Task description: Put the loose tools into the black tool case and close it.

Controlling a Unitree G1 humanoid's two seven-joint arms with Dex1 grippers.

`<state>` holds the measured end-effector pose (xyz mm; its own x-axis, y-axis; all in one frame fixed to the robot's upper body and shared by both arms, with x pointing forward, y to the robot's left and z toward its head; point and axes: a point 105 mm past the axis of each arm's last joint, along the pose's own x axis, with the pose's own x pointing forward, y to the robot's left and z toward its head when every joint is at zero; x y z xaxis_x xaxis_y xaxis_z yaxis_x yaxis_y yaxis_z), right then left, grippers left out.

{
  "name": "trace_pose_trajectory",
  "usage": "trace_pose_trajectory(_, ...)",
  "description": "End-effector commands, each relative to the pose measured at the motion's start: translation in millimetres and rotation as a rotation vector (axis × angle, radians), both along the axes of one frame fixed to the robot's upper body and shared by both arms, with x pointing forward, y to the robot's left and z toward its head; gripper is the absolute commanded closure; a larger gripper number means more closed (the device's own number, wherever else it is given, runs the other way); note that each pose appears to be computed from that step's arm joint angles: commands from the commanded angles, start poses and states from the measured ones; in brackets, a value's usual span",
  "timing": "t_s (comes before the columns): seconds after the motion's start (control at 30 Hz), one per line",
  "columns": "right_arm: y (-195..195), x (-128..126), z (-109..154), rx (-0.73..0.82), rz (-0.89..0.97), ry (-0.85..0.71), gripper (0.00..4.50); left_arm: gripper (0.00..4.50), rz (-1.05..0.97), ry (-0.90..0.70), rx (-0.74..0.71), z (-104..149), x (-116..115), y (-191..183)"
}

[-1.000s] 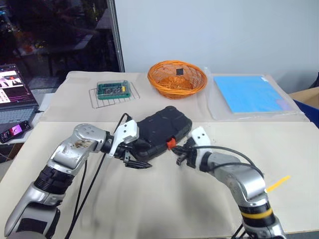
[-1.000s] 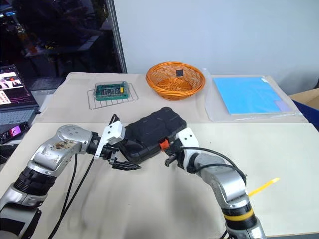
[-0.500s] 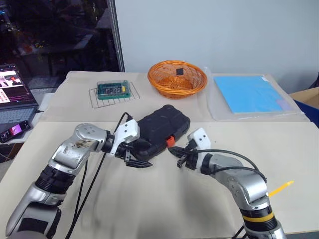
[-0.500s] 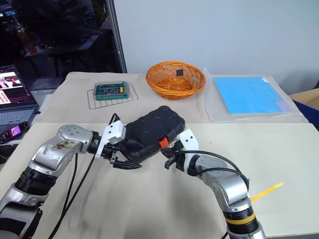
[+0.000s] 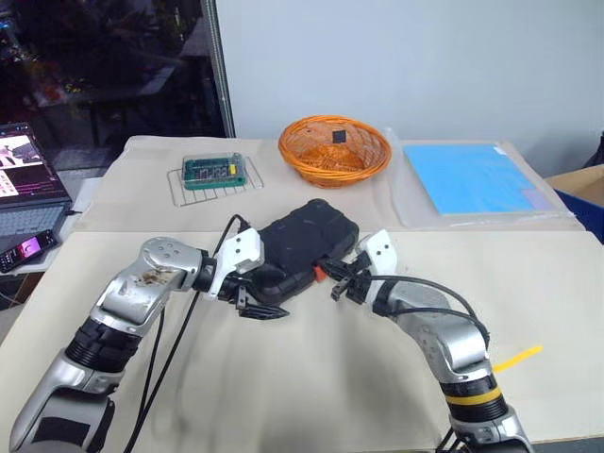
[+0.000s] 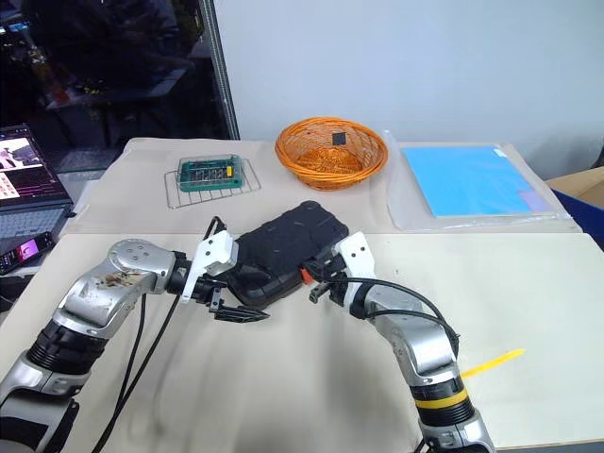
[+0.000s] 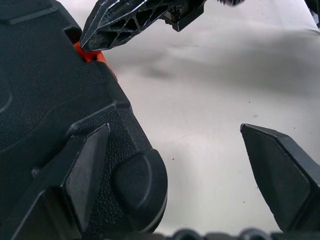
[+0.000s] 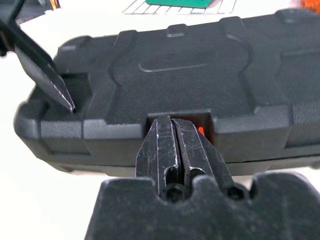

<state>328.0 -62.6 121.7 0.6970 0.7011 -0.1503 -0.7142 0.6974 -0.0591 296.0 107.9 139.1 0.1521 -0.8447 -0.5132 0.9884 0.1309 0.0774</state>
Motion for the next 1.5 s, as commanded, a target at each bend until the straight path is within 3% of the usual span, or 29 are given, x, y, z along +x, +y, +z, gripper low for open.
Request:
trace_pose_trajectory(0.03,0.1,-0.5,-31.7,-0.088,0.001,0.066,4.47,0.00,0.023,0.111,0.061,-28.2,-7.5,5.0)
trace_pose_trajectory(0.33,-13.7,2.8,-68.9,-0.247,-0.010,0.127,4.47,0.00,0.031,0.114,0.052,-30.8,-8.1,2.4)
trace_pose_trajectory(0.83,-31.0,8.0,-69.6,-0.299,-0.010,0.160,4.47,0.00,0.041,0.109,0.032,-34.6,-5.7,-2.5)
trace_pose_trajectory(1.5,0.7,23.9,-68.9,-0.322,0.100,0.186,4.47,0.00,0.165,0.074,0.006,-40.3,-3.4,14.9)
